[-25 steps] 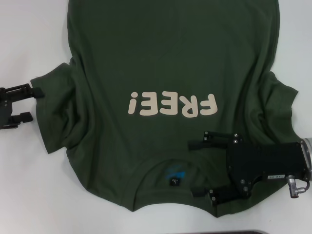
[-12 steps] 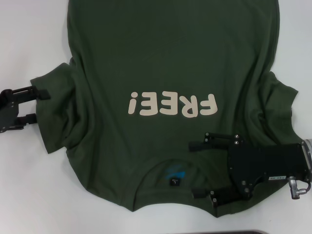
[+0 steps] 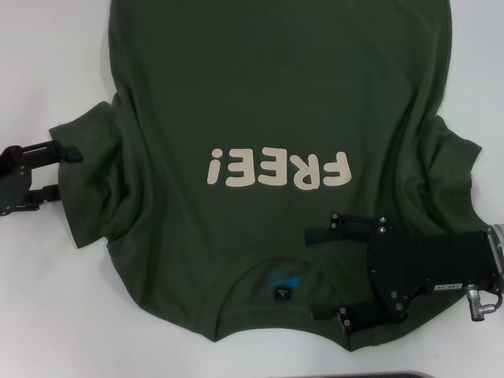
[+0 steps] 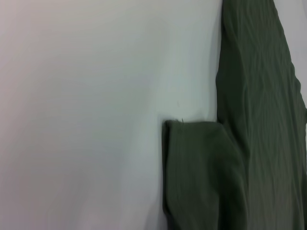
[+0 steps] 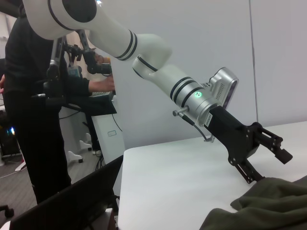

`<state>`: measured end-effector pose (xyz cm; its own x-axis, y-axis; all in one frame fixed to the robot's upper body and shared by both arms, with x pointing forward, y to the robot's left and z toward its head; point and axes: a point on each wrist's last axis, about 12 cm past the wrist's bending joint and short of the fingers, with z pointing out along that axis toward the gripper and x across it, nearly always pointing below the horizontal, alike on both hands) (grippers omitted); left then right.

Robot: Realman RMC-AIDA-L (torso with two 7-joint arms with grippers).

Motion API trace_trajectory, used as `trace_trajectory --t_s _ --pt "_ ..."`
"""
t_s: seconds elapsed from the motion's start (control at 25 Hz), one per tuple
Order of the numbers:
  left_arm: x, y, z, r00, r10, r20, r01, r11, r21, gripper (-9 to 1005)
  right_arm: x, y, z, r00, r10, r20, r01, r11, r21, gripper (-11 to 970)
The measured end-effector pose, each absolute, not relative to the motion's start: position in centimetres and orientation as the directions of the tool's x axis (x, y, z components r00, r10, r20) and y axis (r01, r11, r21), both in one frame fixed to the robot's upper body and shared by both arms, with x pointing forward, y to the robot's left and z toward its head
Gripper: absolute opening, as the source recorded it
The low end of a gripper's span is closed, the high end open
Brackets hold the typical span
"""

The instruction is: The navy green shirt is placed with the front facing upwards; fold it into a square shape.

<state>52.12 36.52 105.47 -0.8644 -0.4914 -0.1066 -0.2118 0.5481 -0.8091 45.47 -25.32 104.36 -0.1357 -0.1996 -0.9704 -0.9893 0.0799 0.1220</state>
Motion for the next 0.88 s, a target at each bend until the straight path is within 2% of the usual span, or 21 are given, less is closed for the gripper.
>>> trace_trajectory --t_s 0.52,0.88 --pt "52.6 35.2 105.2 -0.888 -0.449 -0.097 -0.191 0.553 -0.811 880 45.5 -25.3 104.4 -0.137 -0.199 -0.970 -0.989 0.082 0.122 941" --pt "53.1 34.6 105.4 -0.912 -0.392 -0.122 -0.152 0.599 -0.786 878 45.5 -25.3 104.4 -0.135 -0.199 -0.971 -0.989 0.081 0.121 941"
